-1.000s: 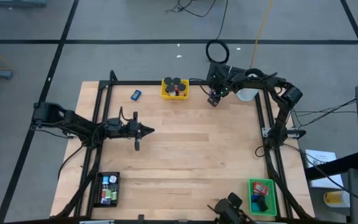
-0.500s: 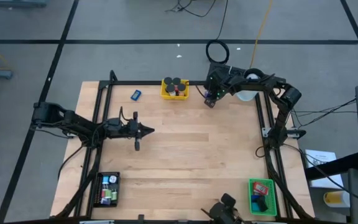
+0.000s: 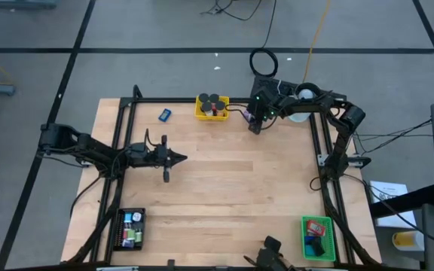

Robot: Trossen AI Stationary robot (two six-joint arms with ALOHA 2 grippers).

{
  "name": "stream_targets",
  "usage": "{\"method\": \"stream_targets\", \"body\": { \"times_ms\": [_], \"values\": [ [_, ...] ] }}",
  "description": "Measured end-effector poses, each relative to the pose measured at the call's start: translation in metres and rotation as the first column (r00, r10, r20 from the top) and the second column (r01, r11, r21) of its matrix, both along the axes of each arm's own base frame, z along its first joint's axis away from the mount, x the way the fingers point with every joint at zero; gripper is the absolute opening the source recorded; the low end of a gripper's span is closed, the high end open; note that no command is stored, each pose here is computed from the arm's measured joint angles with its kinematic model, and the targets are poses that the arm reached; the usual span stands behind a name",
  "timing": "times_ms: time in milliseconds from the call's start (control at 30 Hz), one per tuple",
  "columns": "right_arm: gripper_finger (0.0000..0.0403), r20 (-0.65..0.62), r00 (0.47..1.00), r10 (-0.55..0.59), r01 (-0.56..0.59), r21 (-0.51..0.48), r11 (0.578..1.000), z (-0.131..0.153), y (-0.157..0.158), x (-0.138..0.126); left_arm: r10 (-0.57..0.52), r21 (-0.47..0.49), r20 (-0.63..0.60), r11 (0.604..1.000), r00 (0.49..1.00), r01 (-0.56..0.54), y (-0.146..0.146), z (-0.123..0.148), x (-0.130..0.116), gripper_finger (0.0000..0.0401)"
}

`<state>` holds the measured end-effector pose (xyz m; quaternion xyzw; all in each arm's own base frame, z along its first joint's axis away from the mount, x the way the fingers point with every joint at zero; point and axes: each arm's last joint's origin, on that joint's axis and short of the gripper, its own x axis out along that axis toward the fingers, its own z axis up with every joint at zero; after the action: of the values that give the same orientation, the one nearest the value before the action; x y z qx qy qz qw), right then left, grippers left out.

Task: Pick & Place Office items
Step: Put the purple charger adapter into the black bin

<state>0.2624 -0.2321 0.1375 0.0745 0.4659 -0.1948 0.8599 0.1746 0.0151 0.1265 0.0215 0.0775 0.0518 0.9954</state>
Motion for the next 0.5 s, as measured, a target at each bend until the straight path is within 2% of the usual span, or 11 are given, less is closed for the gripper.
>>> {"method": "stream_targets", "body": {
  "times_ms": [167, 367, 500],
  "values": [
    [0.0125, 0.018, 1.0, -0.003, 0.003, -0.015, 1.0, 0.0013, -0.0013, 0.0014, 0.001, -0.002, 0.0, 1.0, 1.0, -0.001, 0.0001, 0.0, 0.0, 0.0026],
    [0.0072, 0.02, 1.0, -0.006, 0.007, -0.017, 1.0, 0.0015, -0.0015, 0.0015, 0.001, -0.003, 0.0, 1.0, 1.0, -0.001, 0.0, 0.0, 0.0, 0.0011],
    [0.0053, 0.021, 1.0, -0.004, 0.004, -0.023, 1.0, 0.0017, -0.0018, 0.0018, 0.0, 0.0, 0.0, 1.0, 1.0, 0.0, 0.0, 0.0, 0.0, 0.0004]
  ]
}}
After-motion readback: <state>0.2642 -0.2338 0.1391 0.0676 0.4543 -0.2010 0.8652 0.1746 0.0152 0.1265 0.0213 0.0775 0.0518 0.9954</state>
